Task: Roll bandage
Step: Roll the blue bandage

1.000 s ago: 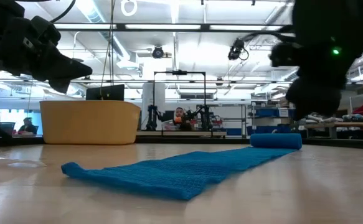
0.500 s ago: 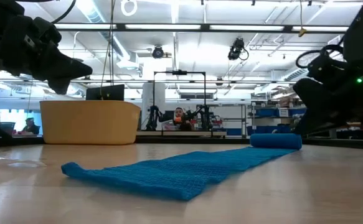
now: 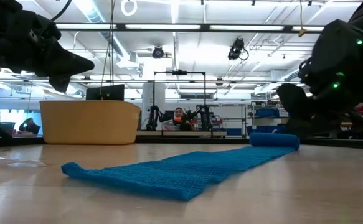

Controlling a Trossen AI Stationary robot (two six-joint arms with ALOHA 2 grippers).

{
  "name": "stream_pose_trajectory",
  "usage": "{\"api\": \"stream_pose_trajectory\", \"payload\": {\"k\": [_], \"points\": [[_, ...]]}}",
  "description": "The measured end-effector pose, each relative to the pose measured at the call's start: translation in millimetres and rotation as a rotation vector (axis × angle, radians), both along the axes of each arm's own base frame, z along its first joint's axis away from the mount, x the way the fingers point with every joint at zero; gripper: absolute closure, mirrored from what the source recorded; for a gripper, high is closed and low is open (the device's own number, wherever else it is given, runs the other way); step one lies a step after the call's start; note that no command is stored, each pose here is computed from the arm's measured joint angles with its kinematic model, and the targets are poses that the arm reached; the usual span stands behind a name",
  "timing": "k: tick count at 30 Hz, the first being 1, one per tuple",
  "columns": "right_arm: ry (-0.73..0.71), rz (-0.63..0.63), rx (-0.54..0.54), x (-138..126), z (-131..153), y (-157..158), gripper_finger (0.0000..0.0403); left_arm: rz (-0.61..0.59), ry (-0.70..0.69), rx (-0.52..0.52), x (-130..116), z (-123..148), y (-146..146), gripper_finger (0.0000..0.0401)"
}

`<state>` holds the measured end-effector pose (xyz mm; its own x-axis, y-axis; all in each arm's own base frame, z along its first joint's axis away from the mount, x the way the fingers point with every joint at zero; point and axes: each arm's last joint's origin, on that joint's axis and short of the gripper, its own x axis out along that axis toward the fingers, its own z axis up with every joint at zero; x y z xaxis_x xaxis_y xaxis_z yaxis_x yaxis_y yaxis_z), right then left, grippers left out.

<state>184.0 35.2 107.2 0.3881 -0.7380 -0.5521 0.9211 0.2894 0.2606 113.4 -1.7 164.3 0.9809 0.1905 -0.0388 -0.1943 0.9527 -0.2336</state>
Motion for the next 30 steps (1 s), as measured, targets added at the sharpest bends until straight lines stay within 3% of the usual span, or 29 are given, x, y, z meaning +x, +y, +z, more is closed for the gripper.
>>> {"api": "stream_pose_trajectory", "payload": {"k": [21,30], "points": [[-0.040,0.101,0.093,10,15,-3,0.0225,0.012,0.002,-0.001,0,0,0,0.0370],[-0.017,0.070,0.110,6,13,-5,0.0220,0.015,0.001,-0.018,0,0,0,0.0370]]}}
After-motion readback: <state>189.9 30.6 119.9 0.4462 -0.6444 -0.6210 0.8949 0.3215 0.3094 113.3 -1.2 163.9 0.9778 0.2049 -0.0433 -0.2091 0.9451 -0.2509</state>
